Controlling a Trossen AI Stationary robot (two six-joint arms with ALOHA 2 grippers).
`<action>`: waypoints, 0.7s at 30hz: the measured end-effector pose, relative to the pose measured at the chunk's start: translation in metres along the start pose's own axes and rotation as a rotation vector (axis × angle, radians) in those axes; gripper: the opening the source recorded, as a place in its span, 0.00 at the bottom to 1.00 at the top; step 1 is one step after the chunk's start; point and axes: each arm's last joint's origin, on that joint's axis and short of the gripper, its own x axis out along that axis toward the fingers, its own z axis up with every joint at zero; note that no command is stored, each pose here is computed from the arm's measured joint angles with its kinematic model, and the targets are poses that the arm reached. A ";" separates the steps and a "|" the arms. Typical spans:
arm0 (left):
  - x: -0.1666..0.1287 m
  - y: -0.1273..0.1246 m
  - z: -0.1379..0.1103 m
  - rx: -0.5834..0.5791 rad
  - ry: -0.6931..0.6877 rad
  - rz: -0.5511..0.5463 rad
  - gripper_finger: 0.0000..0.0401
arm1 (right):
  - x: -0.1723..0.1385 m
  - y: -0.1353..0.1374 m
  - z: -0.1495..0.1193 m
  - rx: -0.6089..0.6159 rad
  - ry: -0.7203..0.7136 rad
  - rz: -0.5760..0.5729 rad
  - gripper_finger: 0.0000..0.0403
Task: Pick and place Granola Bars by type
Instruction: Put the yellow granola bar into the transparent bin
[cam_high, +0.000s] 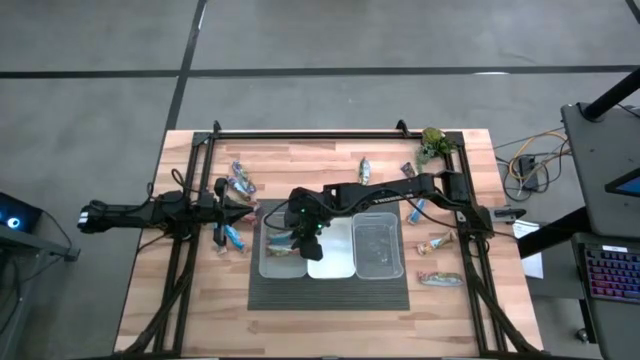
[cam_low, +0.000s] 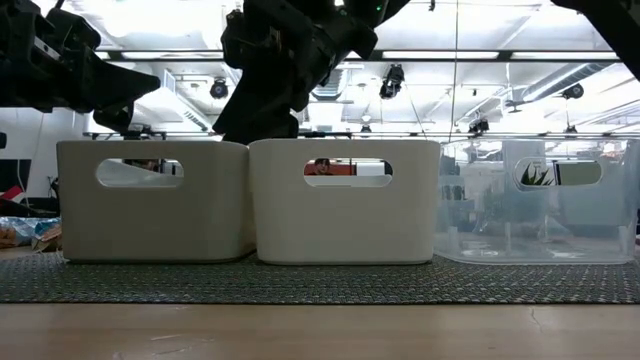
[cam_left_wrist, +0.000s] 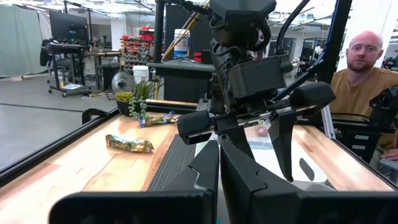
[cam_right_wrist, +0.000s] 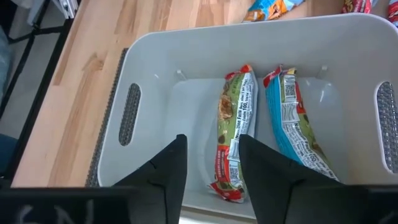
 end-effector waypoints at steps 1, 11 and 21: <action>0.000 0.000 0.000 0.000 0.000 0.000 0.00 | 0.000 0.000 0.000 0.000 0.001 0.000 0.32; 0.000 0.000 0.000 0.000 0.000 0.000 0.00 | -0.006 0.001 0.001 -0.001 0.002 -0.002 0.12; 0.000 0.000 0.000 0.000 0.000 0.000 0.00 | -0.029 0.003 0.009 0.018 -0.023 -0.020 0.02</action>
